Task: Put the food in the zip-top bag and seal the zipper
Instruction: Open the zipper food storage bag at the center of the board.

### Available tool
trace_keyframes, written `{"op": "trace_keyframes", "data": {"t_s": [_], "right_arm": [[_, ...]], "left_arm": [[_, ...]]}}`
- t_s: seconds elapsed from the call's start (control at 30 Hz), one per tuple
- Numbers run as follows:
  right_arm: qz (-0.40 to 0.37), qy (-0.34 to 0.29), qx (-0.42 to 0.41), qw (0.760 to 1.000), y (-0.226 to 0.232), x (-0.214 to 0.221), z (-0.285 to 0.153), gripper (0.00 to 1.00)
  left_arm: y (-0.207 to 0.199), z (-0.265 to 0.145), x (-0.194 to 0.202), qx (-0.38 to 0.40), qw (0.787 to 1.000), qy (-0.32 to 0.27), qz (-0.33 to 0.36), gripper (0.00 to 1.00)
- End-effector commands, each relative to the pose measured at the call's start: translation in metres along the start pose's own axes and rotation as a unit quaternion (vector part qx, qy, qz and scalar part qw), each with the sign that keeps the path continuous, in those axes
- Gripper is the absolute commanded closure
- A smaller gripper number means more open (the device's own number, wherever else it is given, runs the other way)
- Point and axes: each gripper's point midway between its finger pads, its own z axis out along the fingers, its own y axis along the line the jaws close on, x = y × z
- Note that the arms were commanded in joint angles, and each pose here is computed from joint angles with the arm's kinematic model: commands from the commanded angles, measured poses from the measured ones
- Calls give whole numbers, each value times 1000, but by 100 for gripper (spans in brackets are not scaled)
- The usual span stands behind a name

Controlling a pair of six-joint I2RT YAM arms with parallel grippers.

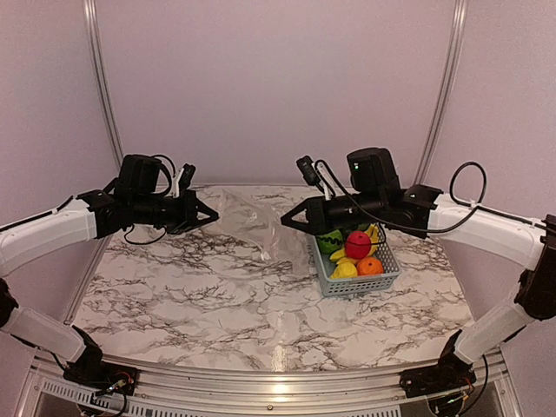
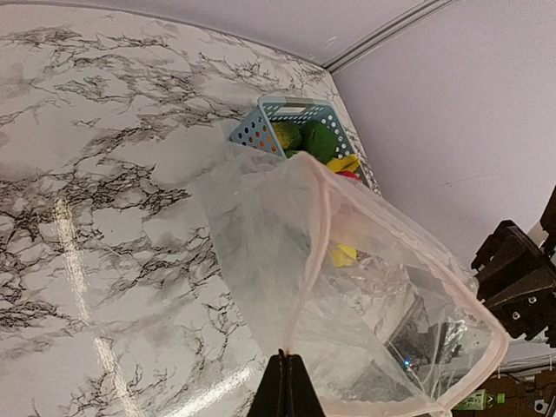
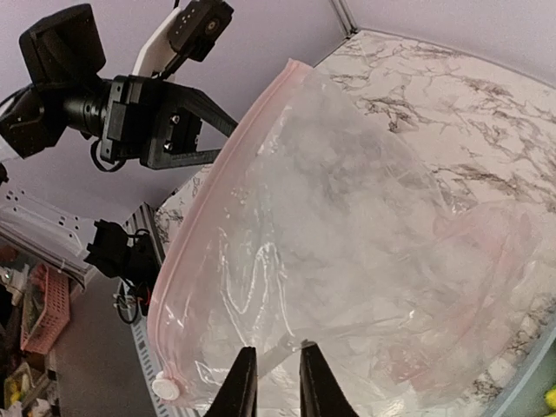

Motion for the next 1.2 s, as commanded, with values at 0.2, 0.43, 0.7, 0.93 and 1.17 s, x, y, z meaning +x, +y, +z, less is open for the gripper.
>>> {"op": "trace_keyframes", "data": {"t_s": [0.2,0.43,0.7,0.93,1.17], "right_arm": [[-43,27,30,998,41,-55,38,62],[-22,43,75,996,44,-72,67,51],[-14,38,68,997,43,-75,79,35],[-3,51,107,993,26,-68,85,31],[15,15,195,981,-1,-76,61,51]], "left_arm": [[-23,-25,-45,-11,997,-77,-9,100],[-43,-47,-66,-10,990,-135,-31,100],[-67,-50,-66,-3,988,-152,-14,100],[-77,-44,-63,-8,989,-149,-1,100],[-75,-36,-57,-21,991,-135,10,100]]}}
